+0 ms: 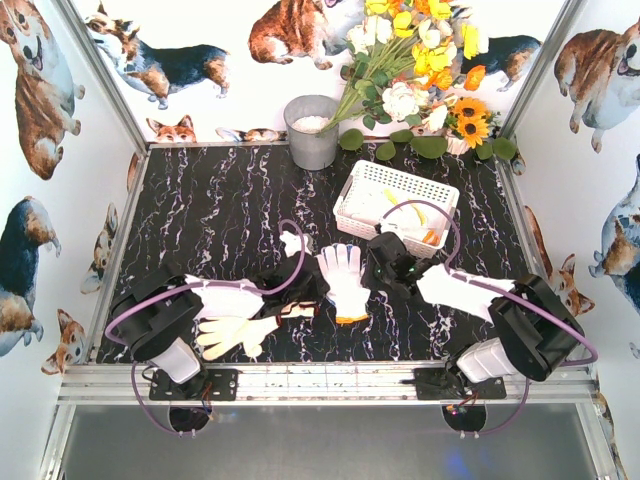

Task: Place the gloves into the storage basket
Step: Adjust the glove at the center of the board.

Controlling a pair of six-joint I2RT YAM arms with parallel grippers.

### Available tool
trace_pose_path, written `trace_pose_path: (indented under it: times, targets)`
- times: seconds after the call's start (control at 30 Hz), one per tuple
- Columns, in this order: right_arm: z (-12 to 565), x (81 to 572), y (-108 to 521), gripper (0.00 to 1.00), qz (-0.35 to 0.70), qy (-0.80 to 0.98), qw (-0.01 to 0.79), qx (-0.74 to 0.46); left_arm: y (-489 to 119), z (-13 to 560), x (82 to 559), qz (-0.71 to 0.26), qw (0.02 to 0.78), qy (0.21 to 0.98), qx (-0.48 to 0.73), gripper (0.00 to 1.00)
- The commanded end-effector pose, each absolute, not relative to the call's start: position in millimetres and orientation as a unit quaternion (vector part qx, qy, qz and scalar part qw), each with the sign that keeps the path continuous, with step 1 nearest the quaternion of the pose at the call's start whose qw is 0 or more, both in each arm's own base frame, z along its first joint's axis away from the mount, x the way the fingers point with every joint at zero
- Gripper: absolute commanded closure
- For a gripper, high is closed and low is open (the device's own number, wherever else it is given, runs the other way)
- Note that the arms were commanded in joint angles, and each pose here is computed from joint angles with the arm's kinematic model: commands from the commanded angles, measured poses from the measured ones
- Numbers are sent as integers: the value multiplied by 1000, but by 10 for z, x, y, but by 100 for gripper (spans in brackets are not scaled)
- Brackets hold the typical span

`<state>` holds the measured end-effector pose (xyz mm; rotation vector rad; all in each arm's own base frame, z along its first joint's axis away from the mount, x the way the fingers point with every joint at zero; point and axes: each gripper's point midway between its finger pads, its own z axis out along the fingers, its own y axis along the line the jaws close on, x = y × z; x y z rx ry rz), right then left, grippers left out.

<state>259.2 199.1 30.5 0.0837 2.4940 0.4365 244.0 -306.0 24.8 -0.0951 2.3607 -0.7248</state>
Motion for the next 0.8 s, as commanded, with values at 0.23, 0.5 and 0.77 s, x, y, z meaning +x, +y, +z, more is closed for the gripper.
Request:
trace_pose_path:
  times: [0.23,0.5,0.77]
  targets:
    - [1084,2749,1952,57,191,901,388,32,-2984,809,2612,-247,383,890,0,53]
    - [1217,2620,1935,53,226,890,390,61,-3399,1094,2471,-316,378,870,32,61]
    - [1020,2557,1905,67,217,903,361,82,-3844,980,2393,-379,351,855,49,79]
